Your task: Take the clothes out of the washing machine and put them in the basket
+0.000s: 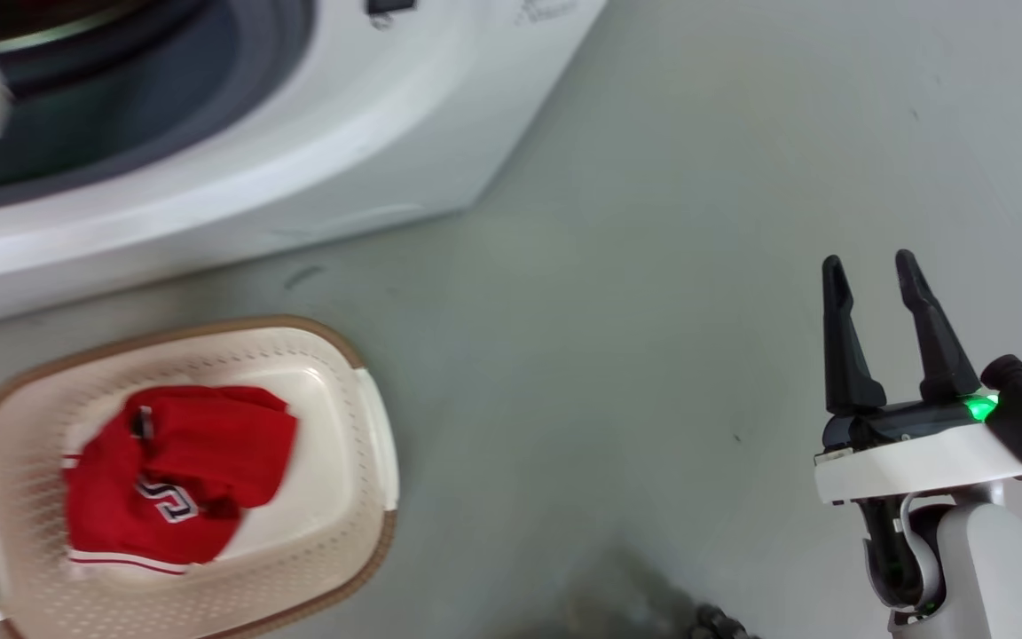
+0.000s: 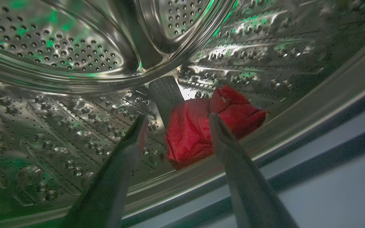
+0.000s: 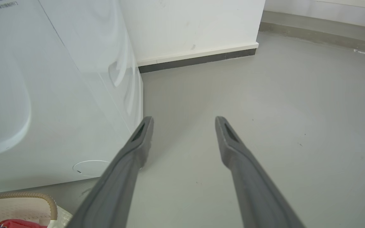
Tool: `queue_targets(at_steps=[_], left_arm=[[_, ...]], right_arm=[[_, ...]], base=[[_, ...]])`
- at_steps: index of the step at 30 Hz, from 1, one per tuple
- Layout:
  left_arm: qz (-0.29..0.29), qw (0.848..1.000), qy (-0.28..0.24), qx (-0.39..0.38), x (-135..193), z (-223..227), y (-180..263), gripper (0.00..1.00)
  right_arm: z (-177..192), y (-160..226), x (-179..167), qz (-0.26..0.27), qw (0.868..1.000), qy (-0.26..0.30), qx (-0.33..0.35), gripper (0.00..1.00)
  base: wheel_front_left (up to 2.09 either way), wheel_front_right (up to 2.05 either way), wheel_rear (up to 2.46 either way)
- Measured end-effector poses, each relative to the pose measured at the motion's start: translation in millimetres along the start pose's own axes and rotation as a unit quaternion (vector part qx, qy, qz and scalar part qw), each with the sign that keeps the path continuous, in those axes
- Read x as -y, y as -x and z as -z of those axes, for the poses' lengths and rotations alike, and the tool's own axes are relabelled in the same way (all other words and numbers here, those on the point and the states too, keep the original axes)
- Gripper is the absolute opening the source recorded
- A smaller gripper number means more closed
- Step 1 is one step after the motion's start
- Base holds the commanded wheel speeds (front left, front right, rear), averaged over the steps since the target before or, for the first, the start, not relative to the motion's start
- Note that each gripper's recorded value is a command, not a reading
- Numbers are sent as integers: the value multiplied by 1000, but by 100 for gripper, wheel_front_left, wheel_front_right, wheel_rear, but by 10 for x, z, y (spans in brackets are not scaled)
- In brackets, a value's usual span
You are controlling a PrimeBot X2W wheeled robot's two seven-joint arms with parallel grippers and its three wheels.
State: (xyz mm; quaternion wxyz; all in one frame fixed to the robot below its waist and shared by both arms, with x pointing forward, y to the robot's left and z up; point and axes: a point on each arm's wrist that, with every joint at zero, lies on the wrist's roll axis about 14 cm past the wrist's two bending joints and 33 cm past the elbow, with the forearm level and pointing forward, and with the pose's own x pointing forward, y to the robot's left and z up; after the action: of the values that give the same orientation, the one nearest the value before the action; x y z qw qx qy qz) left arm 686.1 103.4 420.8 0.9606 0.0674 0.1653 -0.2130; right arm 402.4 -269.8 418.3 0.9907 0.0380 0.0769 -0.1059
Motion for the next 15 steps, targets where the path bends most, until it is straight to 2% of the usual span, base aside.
queue_targets(at_steps=[3,10,15], left_arm=[[-5,999,-5,-44,-102,58,-294,100],[-18,993,17,-117,-252,223,-858,100],[1,985,43,-166,17,580,-1195,100]], right_arm=[[166,12,64,12,1000,-1,-25,100],[437,50,194,35,997,3,-70,100],[583,86,296,52,994,15,-95,100]], base=[[0,0,0],[0,0,0],[0,0,0]])
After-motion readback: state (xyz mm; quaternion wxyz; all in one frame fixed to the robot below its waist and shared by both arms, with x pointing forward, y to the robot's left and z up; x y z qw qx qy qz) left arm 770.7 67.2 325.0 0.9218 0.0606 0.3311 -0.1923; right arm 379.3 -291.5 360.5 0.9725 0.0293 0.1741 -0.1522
